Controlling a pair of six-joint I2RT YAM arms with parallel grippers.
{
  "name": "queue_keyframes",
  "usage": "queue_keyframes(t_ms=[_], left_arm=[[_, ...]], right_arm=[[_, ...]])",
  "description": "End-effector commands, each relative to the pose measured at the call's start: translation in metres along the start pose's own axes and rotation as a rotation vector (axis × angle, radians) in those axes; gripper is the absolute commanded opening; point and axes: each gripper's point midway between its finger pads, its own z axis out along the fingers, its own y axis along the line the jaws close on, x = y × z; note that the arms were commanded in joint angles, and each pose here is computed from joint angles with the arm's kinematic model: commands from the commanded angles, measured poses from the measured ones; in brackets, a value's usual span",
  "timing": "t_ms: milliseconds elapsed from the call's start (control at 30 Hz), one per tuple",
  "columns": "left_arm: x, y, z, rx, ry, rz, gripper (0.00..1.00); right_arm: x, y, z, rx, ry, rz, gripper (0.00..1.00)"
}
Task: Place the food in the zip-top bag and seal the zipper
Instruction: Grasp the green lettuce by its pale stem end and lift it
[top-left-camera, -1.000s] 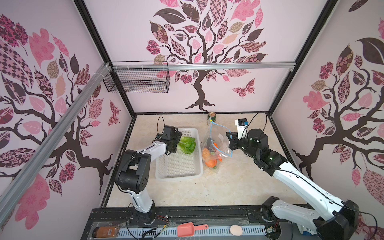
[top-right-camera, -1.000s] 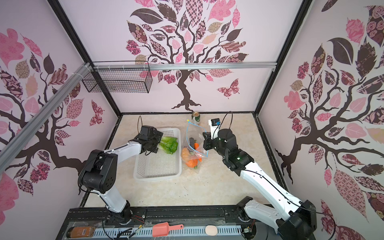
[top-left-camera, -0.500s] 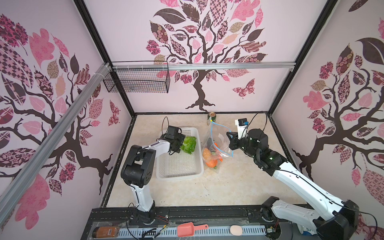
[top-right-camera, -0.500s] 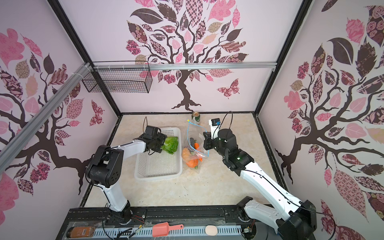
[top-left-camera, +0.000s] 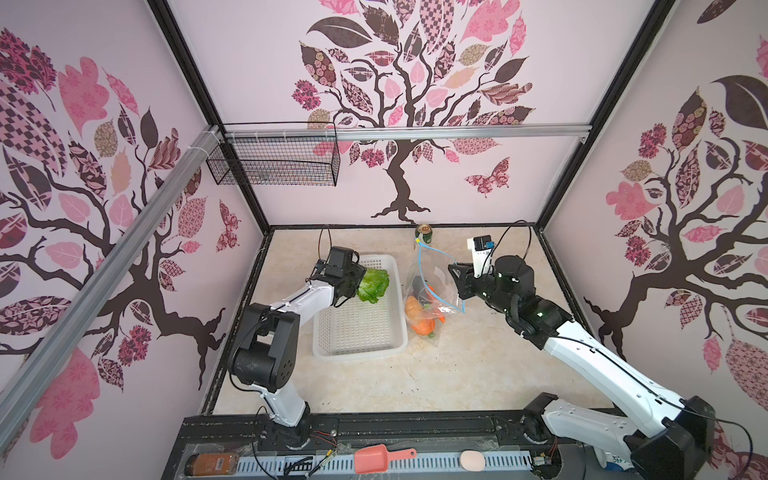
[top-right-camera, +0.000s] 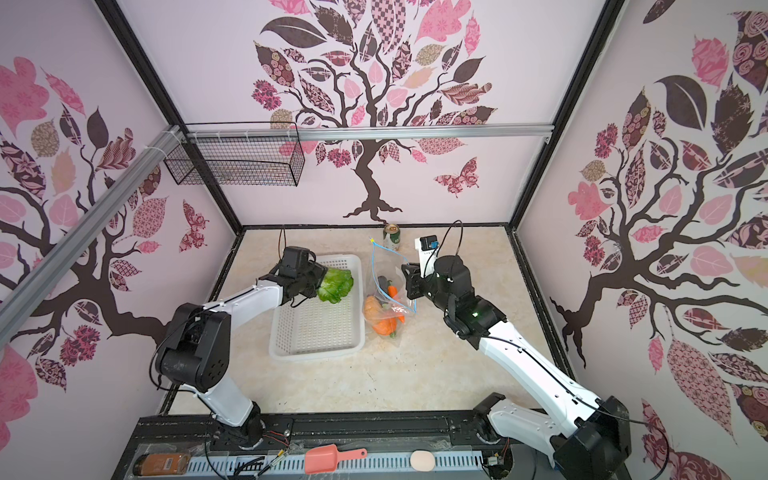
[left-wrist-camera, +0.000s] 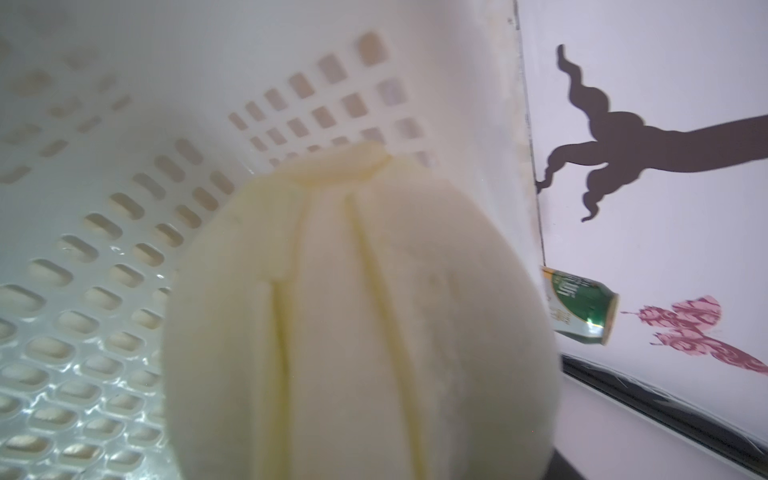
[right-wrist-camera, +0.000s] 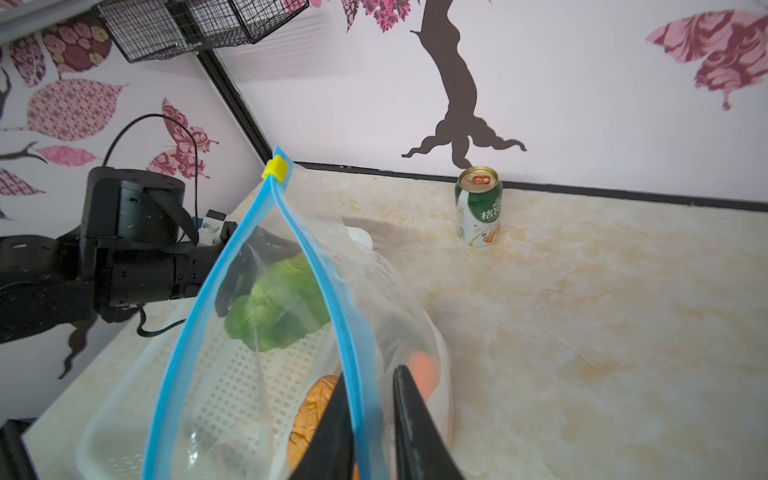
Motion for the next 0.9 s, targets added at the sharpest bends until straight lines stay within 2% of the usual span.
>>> queue_keyframes(t_ms=[0,100,267,567,867], left_arm=[[-0.016,-0.017,-0.031,0.057,-0.090,0.111,0.60],[-0.025,-0.029,-0.055,0.092,-0.148,0.175,0.59],[-0.032,-0.053,-0.093,0.158,-0.232,0.301,0.58],[-0.013,-0.110,-0.158,0.347,-0.289,0.489,0.57],[0.010,-0.155,-0.220,0.598,-0.305,0.569,0.55]], right_arm=[[-0.019,0.013,0.002,-0.044,-0.024,0.009,0.24],[-0.022,0.016,0.006,-0.056,-0.020,0.013,0.22],[-0.020,0.016,0.012,-0.055,-0.001,0.031,0.00],[-0.021,0.026,0.014,-0.110,0.009,0.066,0.00],[-0.013,0.029,0.033,-0.128,0.060,0.083,0.00]])
